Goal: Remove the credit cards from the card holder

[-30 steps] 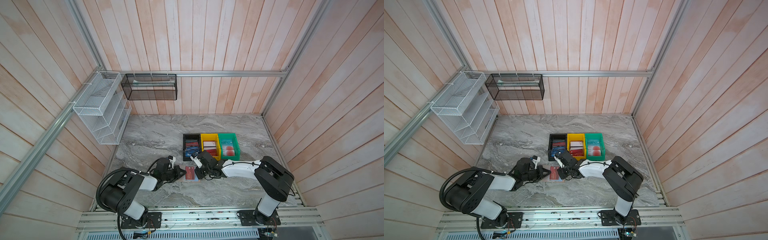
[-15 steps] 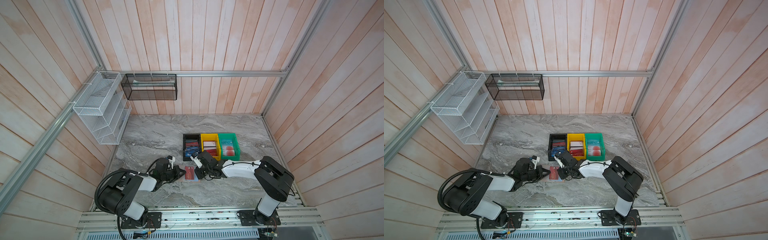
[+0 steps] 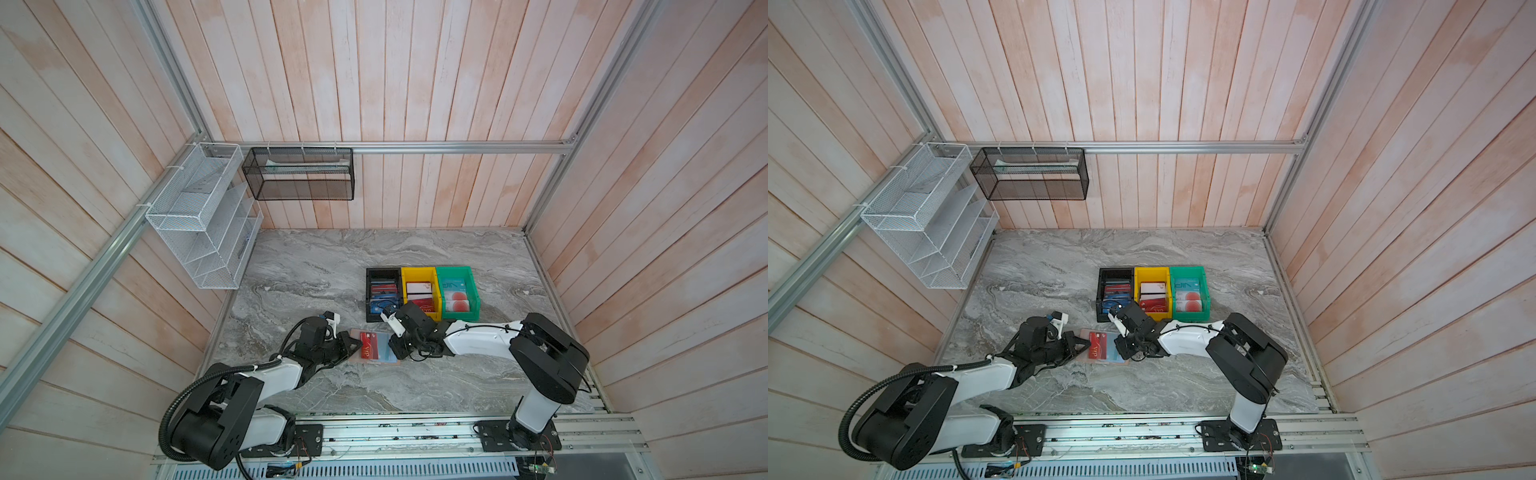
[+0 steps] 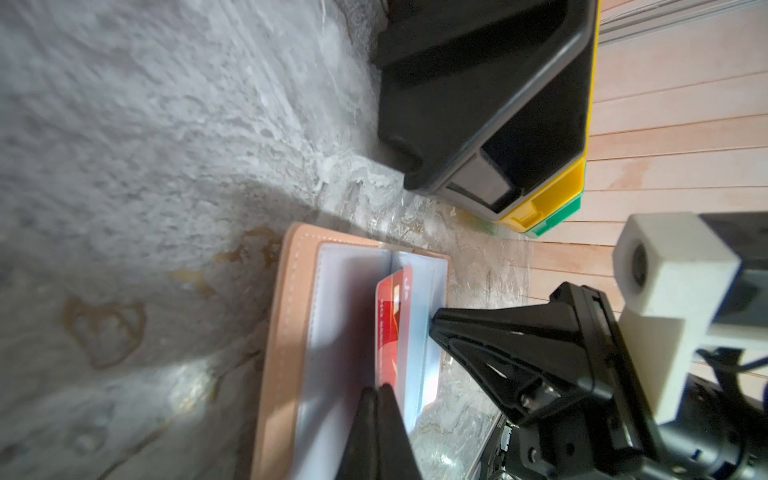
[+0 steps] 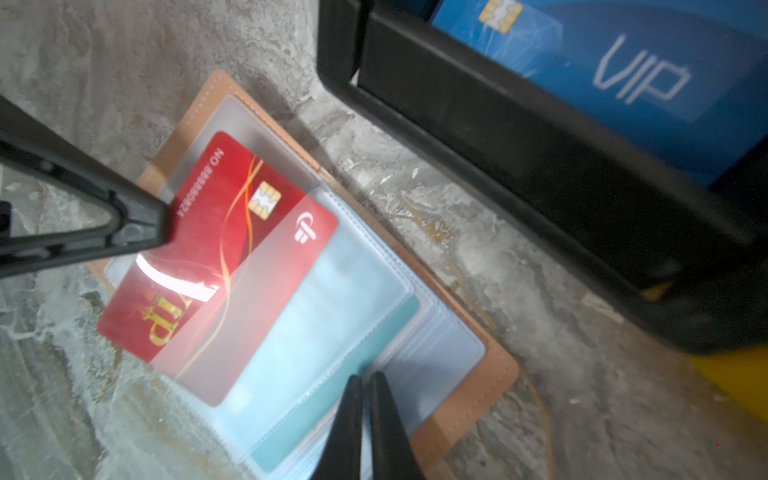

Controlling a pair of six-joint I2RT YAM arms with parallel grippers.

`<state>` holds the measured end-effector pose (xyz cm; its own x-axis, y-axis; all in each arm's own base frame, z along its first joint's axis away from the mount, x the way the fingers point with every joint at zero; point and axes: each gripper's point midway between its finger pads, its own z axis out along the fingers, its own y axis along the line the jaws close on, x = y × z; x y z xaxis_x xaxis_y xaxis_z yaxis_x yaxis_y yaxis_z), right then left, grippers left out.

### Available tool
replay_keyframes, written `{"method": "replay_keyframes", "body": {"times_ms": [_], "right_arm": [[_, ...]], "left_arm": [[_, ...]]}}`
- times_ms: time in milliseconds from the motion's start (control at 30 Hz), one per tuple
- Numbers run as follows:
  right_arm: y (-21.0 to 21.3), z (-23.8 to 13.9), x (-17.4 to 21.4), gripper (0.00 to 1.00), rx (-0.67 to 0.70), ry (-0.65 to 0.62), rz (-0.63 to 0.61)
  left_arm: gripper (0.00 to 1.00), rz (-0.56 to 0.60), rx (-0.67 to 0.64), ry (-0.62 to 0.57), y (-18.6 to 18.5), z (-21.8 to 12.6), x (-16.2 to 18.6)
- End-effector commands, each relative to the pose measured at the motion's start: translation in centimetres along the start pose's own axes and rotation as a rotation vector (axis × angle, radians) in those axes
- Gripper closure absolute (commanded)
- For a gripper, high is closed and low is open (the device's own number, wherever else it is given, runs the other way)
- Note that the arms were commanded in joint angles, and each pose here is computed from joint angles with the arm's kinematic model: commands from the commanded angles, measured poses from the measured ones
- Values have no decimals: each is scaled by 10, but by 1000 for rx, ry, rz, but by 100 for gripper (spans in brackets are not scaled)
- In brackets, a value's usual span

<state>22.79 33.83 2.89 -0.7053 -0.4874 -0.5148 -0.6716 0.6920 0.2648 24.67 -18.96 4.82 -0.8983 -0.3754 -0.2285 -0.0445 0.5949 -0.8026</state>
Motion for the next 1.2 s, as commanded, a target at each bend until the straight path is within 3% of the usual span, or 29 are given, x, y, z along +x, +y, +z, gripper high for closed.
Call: {"method": "replay_keyframes", "body": {"times_ms": [0, 333, 433, 500, 767, 1167], "right_arm": [[15, -12, 23, 86, -61, 97, 0], [54, -64, -31, 74, -253, -79, -49], [62, -75, -38, 52, -360, -94, -32], [64, -79, -40, 47, -413, -89, -30], [43, -75, -45, 46, -485, -85, 63], [63, -72, -73, 50, -649, -111, 61]], "left_arm": [[100, 6, -23, -27, 7, -9, 0], [100, 32, 95, -104, -25, -28, -11], [100, 50, 199, -120, -42, -33, -11], [100, 76, 264, -128, -54, -37, -11], [100, 118, 389, -197, -81, -53, -18], [100, 118, 394, -240, -83, -55, -22]]}}
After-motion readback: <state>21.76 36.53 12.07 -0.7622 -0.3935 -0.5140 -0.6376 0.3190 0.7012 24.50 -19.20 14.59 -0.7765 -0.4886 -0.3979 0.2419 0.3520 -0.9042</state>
